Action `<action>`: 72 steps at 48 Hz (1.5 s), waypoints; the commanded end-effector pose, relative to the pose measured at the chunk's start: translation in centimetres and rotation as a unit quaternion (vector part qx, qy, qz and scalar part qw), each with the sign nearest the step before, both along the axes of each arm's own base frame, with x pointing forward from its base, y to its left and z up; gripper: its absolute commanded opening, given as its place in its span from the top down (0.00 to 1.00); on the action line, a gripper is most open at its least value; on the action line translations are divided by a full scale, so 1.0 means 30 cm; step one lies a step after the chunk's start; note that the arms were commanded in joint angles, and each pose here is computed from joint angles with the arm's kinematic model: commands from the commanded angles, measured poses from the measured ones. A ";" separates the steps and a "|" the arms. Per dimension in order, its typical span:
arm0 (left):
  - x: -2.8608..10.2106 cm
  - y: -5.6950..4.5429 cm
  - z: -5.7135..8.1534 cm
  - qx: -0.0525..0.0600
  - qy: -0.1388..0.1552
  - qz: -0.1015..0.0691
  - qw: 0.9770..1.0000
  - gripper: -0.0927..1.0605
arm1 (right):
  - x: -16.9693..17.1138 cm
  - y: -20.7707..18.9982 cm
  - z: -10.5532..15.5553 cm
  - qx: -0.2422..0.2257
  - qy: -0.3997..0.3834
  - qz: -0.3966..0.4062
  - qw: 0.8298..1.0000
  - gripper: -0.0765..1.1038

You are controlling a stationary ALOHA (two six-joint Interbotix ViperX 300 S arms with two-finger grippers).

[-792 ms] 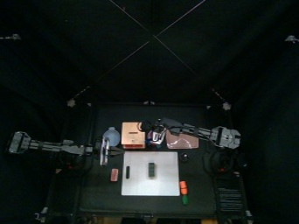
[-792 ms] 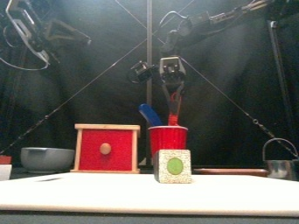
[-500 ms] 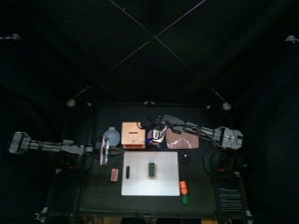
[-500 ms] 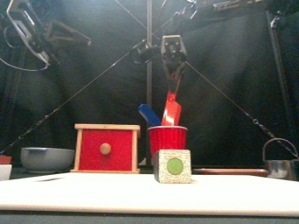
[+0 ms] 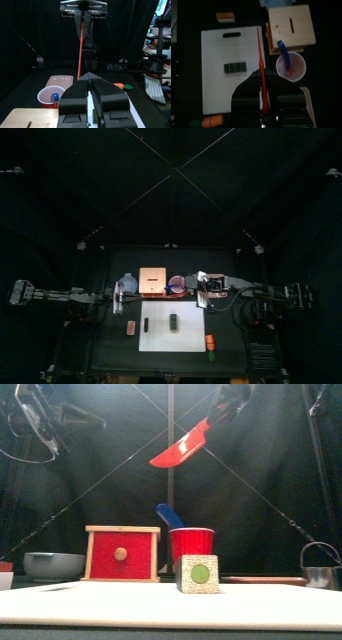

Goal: Cut the sushi into 4 pieces with the knife
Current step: Grasp knife edge with left hand

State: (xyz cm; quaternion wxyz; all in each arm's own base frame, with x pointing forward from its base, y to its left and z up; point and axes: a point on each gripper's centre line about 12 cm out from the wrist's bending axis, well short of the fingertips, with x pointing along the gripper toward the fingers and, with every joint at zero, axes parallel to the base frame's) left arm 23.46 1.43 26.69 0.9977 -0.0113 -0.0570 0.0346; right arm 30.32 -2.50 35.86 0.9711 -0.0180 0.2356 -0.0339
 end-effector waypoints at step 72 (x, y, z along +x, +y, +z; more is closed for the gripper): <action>0.342 0.026 -0.210 0.024 0.146 -0.011 0.989 0.78 | -0.008 0.058 -0.346 0.010 -0.112 0.021 0.993 0.85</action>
